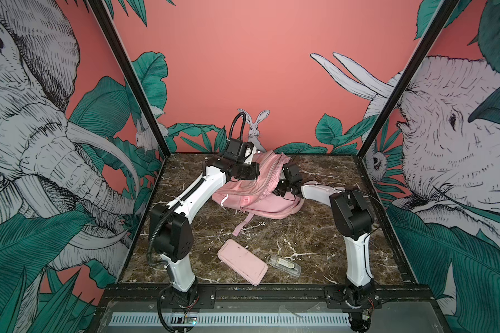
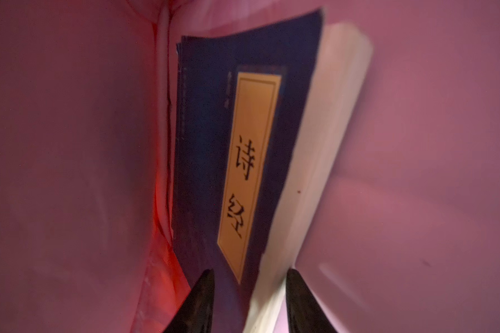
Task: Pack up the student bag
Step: 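Open the right gripper to release the book inside the backpack, then lift the right gripper out of the bag while the left releases the opening edge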
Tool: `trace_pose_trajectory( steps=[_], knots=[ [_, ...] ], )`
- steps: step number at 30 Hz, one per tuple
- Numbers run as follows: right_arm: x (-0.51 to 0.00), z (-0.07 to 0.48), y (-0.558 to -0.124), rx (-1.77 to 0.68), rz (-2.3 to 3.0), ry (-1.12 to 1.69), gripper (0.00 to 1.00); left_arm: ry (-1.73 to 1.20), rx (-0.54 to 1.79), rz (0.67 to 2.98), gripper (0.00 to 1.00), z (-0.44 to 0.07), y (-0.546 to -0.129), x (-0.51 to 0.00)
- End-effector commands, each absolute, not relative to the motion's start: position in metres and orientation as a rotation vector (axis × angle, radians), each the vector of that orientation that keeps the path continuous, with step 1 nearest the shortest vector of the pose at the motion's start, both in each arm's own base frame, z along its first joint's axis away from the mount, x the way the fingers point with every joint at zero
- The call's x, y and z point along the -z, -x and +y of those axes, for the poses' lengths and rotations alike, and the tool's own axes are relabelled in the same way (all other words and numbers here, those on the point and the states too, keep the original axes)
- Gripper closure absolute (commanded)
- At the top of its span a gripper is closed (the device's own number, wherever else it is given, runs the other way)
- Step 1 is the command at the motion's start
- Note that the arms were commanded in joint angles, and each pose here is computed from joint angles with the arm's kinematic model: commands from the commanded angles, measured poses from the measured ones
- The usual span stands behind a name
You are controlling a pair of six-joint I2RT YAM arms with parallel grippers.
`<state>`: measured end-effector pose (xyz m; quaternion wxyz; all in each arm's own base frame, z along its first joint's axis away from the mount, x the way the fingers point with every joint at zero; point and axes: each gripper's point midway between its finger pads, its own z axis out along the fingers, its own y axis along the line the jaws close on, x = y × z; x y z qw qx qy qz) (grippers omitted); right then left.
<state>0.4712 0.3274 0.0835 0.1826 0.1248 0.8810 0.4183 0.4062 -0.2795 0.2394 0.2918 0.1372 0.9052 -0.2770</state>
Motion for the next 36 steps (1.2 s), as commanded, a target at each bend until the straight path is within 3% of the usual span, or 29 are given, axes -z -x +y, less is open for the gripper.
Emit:
trace_pose_trajectory(
  steps=[1,12,27,36],
  knots=[
    [-0.089,0.339,-0.477,-1.209,2.47,-0.319,0.61,-0.336,0.767,2.273,1.0,-0.273,-0.411,-0.284],
    [-0.088,0.306,-0.447,-1.136,2.491,-0.318,0.52,-0.338,0.783,2.302,1.0,-0.279,-0.415,-0.268],
    [-0.12,0.189,-0.333,-0.617,2.55,-0.1,0.5,-0.455,0.744,2.405,1.0,-0.321,-0.402,-0.211],
    [-0.156,0.142,-0.303,-0.435,2.484,-0.098,0.46,-0.549,0.719,2.473,1.0,-0.359,-0.391,-0.171]
  ],
)
